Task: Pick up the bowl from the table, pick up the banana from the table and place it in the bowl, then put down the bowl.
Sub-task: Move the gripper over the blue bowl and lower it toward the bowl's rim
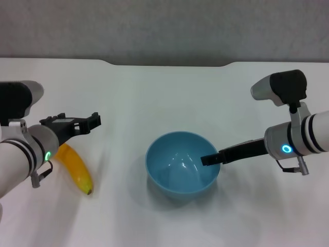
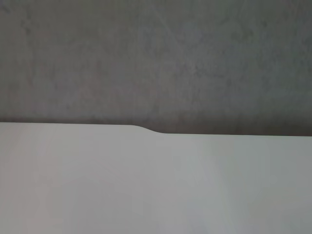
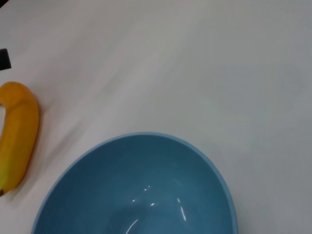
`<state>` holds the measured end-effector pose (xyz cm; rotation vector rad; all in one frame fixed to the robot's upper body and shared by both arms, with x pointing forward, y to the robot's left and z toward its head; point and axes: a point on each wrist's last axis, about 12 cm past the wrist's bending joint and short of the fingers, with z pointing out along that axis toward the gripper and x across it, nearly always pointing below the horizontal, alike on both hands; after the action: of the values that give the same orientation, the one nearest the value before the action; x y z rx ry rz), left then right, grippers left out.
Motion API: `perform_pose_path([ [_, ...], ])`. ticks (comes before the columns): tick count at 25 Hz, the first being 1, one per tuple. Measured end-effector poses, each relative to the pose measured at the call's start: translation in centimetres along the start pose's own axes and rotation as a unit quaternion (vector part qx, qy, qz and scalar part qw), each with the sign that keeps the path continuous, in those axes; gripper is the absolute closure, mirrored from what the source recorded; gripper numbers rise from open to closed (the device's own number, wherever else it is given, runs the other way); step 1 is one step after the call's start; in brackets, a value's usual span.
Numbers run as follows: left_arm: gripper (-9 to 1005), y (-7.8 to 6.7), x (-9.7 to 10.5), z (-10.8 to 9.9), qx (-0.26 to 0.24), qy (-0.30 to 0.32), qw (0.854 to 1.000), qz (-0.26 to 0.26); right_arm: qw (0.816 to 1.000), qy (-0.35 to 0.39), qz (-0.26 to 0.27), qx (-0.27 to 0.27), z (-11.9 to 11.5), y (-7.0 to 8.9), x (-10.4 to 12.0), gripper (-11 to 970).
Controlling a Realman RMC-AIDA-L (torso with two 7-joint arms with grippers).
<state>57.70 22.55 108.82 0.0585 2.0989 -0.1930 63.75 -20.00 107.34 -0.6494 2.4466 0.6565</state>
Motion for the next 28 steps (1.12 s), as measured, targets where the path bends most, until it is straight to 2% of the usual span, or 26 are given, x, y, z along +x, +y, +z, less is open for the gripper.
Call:
perform_pose_path([
  [1, 103, 0.0, 0.01, 0.0, 0.0, 0.0, 1.0, 0.0, 1.0, 0.0, -0.001, 0.002, 0.03, -0.02, 0.0, 175],
  [6, 103, -0.02, -0.02, 0.01, 0.0, 0.0, 1.0, -0.001, 1.0, 0.0, -0.006, 0.008, 0.14, -0.05, 0.0, 319],
  [25, 103, -0.13, -0.07, 0.04, 0.002, 0.0, 1.0, -0.003, 1.0, 0.001, -0.019, 0.01, 0.73, 0.51, -0.43, 492],
  [28, 103, -0.15, -0.09, 0.05, 0.002, -0.001, 1.0, -0.003, 1.0, 0.001, -0.021, 0.014, 0.79, 0.48, -0.41, 555],
])
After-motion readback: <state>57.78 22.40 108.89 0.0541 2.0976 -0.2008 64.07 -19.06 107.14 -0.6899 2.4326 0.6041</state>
